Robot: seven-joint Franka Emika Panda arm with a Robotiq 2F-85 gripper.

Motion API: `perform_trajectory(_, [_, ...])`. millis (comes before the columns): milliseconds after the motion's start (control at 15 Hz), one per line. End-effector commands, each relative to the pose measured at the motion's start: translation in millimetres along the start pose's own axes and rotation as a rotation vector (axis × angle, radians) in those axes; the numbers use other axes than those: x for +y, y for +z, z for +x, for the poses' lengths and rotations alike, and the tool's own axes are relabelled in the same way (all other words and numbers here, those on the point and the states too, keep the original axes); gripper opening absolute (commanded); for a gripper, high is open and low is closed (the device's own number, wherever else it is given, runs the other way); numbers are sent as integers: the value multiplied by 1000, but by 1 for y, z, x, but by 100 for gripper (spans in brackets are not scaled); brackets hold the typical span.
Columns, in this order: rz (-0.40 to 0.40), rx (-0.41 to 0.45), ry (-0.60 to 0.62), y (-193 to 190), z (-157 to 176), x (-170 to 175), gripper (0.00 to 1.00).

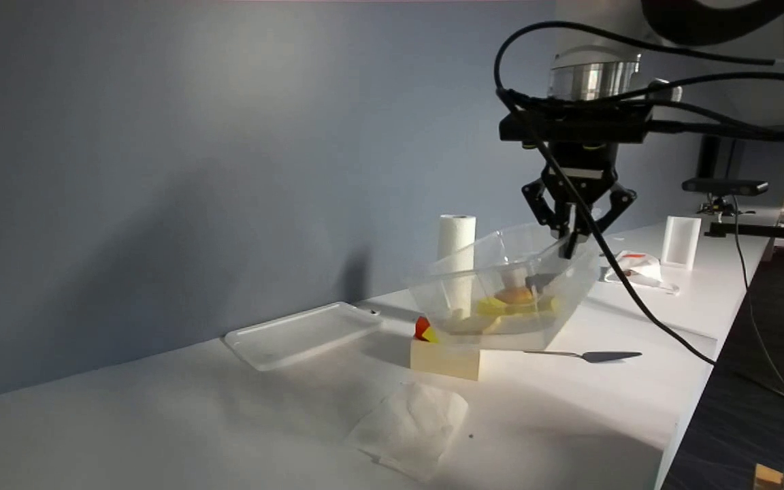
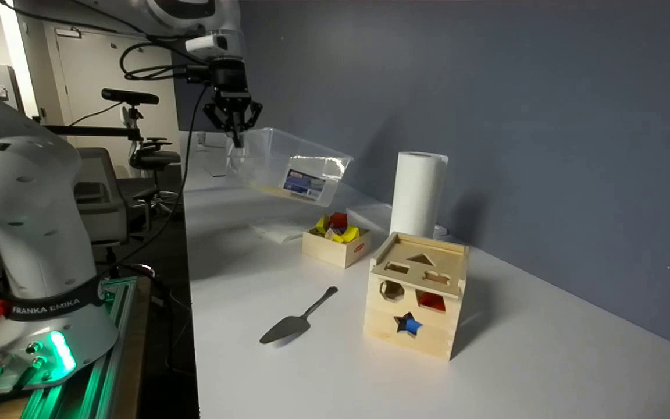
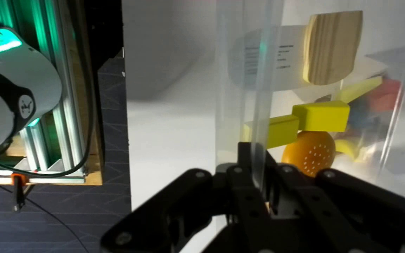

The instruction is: Move the storage bin to the front of the counter

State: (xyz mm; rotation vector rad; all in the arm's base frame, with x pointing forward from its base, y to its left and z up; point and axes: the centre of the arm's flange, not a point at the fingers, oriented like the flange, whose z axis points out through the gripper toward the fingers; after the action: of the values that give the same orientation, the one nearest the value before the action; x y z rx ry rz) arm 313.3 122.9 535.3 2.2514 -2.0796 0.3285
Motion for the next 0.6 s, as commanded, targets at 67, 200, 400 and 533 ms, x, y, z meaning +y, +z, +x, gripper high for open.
perform_trajectory(67, [-4, 14, 12, 9, 5, 19, 7])
perform_trajectory(200, [-6, 15, 11, 10, 4, 19, 7])
perform_trajectory(400, [-19, 14, 7, 13, 3, 15, 2])
perform_trajectory(533, [-30, 4, 22, 27, 2, 18, 2])
